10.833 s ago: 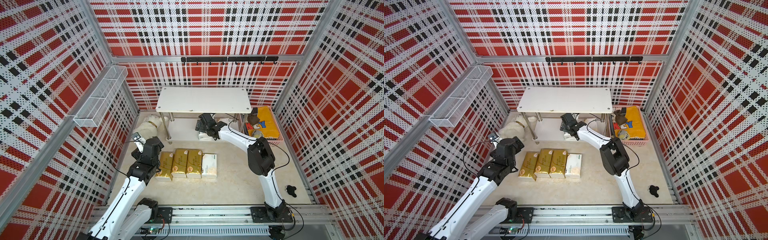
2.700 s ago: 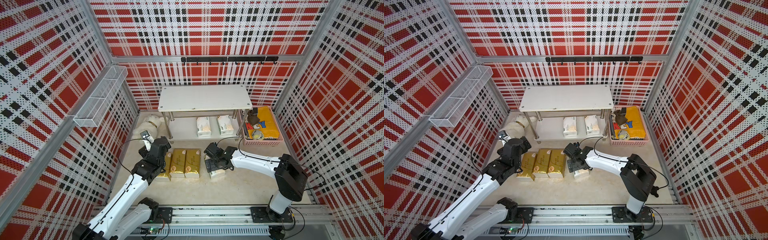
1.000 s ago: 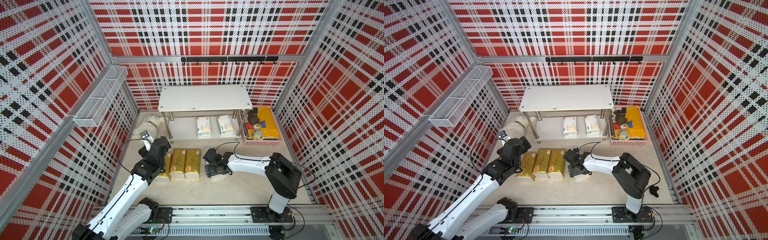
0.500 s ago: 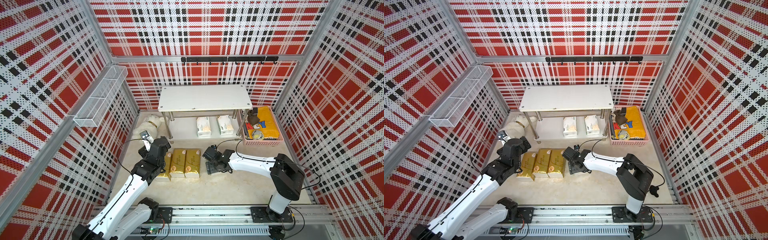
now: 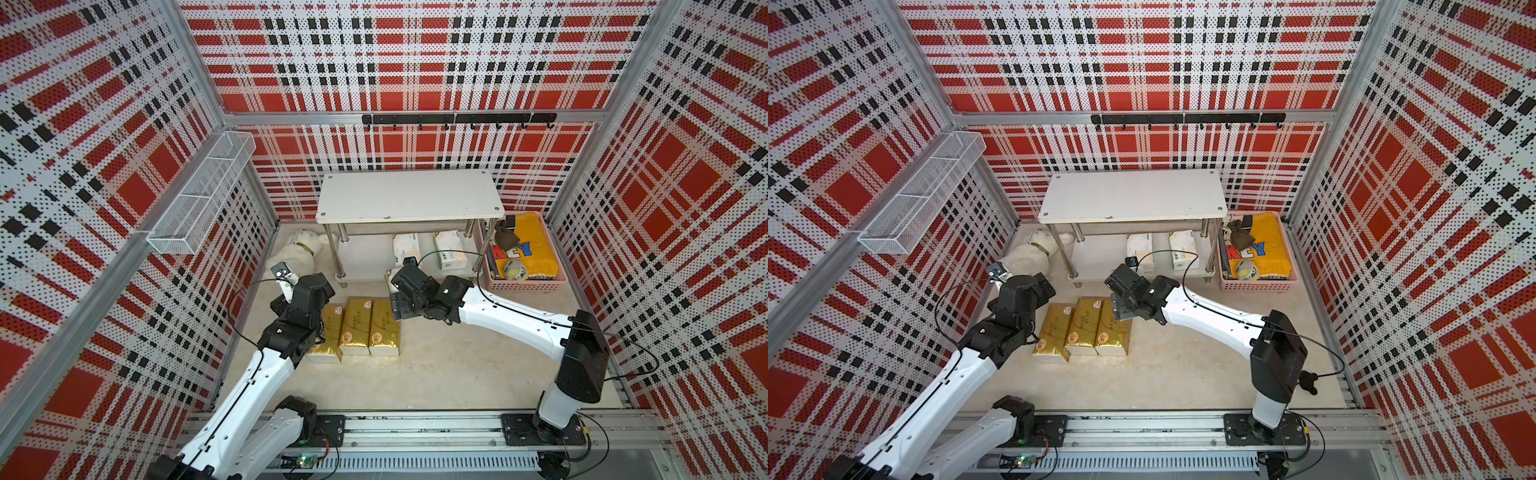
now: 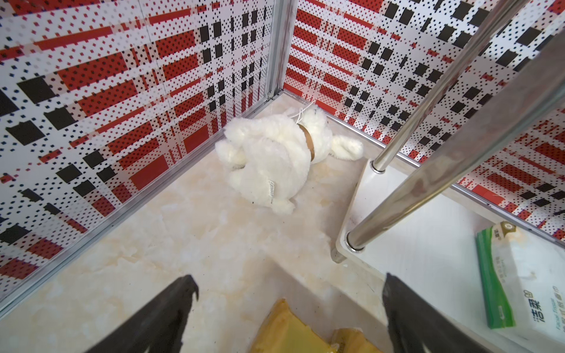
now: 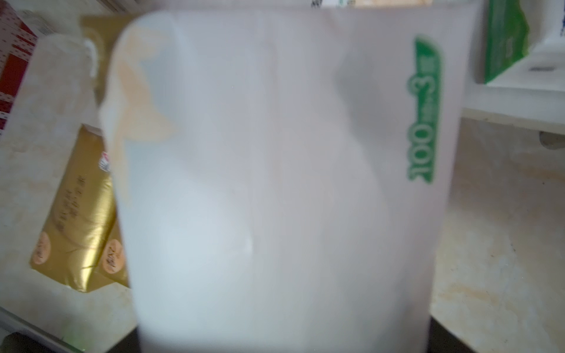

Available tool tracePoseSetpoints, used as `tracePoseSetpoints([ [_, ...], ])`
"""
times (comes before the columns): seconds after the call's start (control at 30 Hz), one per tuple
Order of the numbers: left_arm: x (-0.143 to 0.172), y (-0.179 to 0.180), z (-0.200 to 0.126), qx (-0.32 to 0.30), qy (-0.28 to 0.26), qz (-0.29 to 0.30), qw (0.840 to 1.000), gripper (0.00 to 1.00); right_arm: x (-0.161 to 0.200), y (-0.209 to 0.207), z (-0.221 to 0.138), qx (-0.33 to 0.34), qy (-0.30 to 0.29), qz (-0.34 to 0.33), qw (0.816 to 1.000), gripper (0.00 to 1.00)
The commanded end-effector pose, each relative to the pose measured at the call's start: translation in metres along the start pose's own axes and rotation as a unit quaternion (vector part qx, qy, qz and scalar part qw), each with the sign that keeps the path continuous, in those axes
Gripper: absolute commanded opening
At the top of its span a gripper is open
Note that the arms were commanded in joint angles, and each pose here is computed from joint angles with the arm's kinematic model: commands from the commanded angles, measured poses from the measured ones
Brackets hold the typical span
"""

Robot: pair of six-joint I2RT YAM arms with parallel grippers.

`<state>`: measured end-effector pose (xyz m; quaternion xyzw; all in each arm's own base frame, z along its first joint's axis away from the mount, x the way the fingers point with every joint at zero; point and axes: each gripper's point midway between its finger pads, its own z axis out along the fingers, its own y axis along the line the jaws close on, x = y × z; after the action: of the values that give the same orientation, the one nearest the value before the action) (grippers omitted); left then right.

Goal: Place the tissue boxes on the shelf by color
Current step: Place a box of tissues on the shelf.

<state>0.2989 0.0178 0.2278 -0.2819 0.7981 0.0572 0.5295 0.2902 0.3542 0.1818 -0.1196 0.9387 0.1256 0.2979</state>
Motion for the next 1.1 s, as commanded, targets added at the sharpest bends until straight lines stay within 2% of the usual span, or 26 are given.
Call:
tracePoseSetpoints([
  [0.0, -0.003, 0.000, -0.002, 0.010, 0.001, -0.010, 1.000, 1.00, -0.017, 0.027, 0.014, -0.022, -0.020, -0.012, 0.999, 0.85],
  [0.23, -0.002, 0.005, -0.002, 0.009, 0.003, -0.013, 1.000, 1.00, -0.051, 0.072, 0.040, -0.050, -0.049, -0.008, 0.998, 0.86],
  [0.4, -0.001, 0.007, -0.003, 0.009, 0.003, -0.014, 1.000, 1.00, -0.075, 0.085, 0.058, -0.044, -0.087, 0.013, 0.995, 0.86],
  [0.57, -0.002, 0.009, -0.004, 0.007, 0.001, -0.014, 1.000, 1.00, -0.091, 0.100, 0.075, -0.041, -0.095, 0.010, 0.995, 0.86],
  [0.8, -0.002, 0.012, -0.007, 0.008, 0.000, -0.015, 1.000, 1.00, -0.099, 0.085, 0.101, -0.006, -0.110, 0.024, 0.994, 0.86],
  [1.07, 0.002, 0.012, -0.005, 0.010, 0.006, -0.015, 1.000, 1.00, -0.119, 0.071, 0.116, 0.023, -0.162, 0.053, 0.985, 0.85],
])
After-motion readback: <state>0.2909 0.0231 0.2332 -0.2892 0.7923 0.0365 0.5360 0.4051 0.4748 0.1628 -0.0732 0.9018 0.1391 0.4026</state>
